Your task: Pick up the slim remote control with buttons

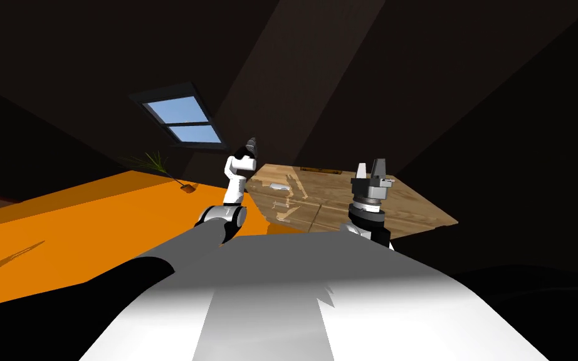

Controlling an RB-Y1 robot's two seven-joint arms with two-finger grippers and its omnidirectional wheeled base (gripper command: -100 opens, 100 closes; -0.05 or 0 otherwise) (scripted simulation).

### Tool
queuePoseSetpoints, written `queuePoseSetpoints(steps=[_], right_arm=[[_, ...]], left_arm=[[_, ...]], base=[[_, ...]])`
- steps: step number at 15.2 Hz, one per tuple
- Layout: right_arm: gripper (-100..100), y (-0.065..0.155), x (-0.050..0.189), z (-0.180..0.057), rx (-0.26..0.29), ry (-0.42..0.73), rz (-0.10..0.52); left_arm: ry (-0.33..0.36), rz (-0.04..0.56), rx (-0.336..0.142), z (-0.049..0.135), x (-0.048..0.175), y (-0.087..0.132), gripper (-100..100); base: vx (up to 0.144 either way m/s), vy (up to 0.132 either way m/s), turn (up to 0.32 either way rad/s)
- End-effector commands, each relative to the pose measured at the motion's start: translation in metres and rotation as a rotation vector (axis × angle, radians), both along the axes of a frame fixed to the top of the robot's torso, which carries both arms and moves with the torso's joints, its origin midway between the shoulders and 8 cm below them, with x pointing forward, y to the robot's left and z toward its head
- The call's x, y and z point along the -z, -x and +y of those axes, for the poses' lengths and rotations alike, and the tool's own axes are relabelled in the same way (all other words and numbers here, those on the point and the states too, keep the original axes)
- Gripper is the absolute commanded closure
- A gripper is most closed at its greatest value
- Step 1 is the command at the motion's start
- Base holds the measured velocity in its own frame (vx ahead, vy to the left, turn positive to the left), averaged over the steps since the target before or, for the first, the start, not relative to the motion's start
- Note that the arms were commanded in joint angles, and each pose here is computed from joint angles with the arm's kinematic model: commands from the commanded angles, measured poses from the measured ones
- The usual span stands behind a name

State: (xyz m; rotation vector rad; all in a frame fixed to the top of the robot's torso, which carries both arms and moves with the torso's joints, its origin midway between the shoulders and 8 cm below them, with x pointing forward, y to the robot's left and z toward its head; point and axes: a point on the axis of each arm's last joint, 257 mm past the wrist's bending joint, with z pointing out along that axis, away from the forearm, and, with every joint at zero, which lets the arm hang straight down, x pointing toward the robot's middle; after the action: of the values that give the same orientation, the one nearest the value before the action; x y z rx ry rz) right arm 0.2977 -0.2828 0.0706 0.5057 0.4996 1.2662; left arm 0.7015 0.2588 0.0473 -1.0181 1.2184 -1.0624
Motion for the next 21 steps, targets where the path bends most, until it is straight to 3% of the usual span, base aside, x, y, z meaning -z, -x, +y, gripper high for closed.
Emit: queuePoseSetpoints(steps=[1, 2, 5, 6, 8, 10, 11, 13, 14, 16, 17, 18, 19, 21], right_arm=[[0, 0.000, 0.000, 0.000, 0.000, 0.000, 0.000], [0, 0.000, 0.000, 0.000, 0.000, 0.000, 0.000], [0, 0.000, 0.000, 0.000, 0.000, 0.000, 0.000], [0, 0.000, 0.000, 0.000, 0.000, 0.000, 0.000], [0, 0.000, 0.000, 0.000, 0.000, 0.000, 0.000], [0, 0.000, 0.000, 0.000, 0.000, 0.000, 0.000], [0, 0.000, 0.000, 0.000, 0.000, 0.000, 0.000], [0, 0.000, 0.000, 0.000, 0.000, 0.000, 0.000], [0, 0.000, 0.000, 0.000, 0.000, 0.000, 0.000], [0, 0.000, 0.000, 0.000, 0.000, 0.000, 0.000], [0, 0.000, 0.000, 0.000, 0.000, 0.000, 0.000], [0, 0.000, 0.000, 0.000, 0.000, 0.000, 0.000], [0, 0.000, 0.000, 0.000, 0.000, 0.000, 0.000], [0, 0.000, 0.000, 0.000, 0.000, 0.000, 0.000]], left_arm=[[0.008, 0.064, -0.009, 0.001, 0.015, -0.007, -100], [0.008, 0.064, -0.009, 0.001, 0.015, -0.007, -100], [0.023, 0.148, -0.015, -0.003, 0.030, -0.017, -100], [0.035, 0.166, -0.007, -0.010, 0.025, -0.021, -100], [0.038, 0.230, -0.019, -0.007, 0.044, -0.023, -100], [0.038, 0.235, -0.021, -0.007, 0.047, -0.024, -100], [0.050, 0.279, -0.016, -0.015, 0.046, -0.027, -100], [0.051, 0.327, -0.026, -0.011, 0.065, -0.027, -100], [0.062, 0.350, -0.016, -0.020, 0.060, -0.030, -100], [0.063, 0.421, -0.030, -0.016, 0.085, -0.028, -100], [0.063, 0.421, -0.030, -0.016, 0.085, -0.028, -100], [0.073, 0.463, -0.023, -0.025, 0.088, -0.029, -100], [0.074, 0.501, -0.032, -0.022, 0.103, -0.028, -100], [0.074, 0.518, -0.035, -0.021, 0.107, -0.026, -100]], base=[[0.007, 0.015, -0.025], [0.004, 0.008, 0.001], [0.007, 0.011, -0.052], [0.006, 0.012, -0.070], [0.006, 0.014, -0.060], [0.002, 0.004, 0.007], [0.004, 0.004, -0.061], [0.008, 0.009, -0.063], [0.007, 0.009, -0.056], [0.007, 0.010, -0.057], [0.000, 0.000, 0.000], [0.004, 0.003, -0.049], [0.006, 0.006, -0.076], [0.003, 0.003, -0.018]])
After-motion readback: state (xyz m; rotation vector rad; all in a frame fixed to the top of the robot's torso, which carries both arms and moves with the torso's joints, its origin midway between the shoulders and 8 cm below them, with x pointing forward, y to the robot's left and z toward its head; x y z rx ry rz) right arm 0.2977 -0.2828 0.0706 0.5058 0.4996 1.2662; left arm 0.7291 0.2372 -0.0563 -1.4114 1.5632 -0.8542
